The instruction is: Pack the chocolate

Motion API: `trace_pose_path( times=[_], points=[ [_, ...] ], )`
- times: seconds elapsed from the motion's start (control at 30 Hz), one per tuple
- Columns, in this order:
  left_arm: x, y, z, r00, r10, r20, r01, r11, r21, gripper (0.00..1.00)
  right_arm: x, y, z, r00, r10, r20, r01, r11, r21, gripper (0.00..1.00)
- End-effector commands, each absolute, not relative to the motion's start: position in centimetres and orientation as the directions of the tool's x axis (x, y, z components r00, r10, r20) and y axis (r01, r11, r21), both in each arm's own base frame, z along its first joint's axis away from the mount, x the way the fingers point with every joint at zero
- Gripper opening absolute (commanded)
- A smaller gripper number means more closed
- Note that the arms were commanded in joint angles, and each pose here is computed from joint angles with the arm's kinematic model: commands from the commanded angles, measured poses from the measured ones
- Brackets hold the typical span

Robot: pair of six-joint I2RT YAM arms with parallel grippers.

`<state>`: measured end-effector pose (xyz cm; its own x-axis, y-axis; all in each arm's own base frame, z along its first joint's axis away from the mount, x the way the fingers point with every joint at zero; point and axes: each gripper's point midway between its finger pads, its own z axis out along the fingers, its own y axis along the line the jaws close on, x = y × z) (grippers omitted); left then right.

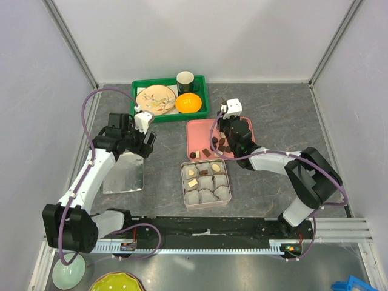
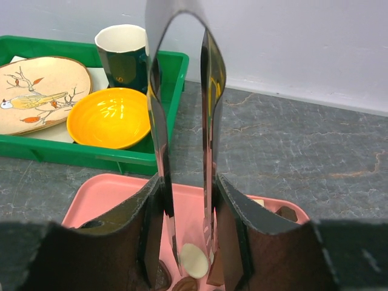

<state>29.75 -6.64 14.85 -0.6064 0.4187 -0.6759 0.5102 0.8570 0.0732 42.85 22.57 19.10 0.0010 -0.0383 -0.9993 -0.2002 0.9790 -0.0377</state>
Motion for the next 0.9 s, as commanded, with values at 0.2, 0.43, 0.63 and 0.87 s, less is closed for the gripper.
trace_pose_path(
  times=[0.2, 0.43, 0.63, 0.87],
  points=[
    [30.4, -6.4, 15.9, -0.553, 0.445, -0.704, 0.52, 0.845, 0.126, 0.87, 44.0, 22.6, 20.5, 0.057, -0.022, -0.998, -0.196, 0.98, -0.033, 0.45],
    [30.5, -6.4, 16.0, -0.55, 0.446, -0.706, 0.52, 0.845, 0.13, 0.87, 43.9, 22.3, 19.0, 0.022, -0.024, -0.999, -0.195, 0.981, -0.028, 0.45],
    [30.4, -6.4, 16.2, -0.545, 0.449, -0.709, 0.521, 0.843, 0.134, 0.87, 43.9, 22.7, 18.3, -0.002, -0.005, -1.0, -0.213, 0.977, -0.004, 0.4],
    [30.4, -6.2, 16.4, -0.542, 0.452, -0.709, 0.517, 0.844, 0.143, 0.87, 44.2, 23.1, 18.9, -0.014, 0.038, -0.999, -0.217, 0.975, 0.041, 0.23]
  ],
)
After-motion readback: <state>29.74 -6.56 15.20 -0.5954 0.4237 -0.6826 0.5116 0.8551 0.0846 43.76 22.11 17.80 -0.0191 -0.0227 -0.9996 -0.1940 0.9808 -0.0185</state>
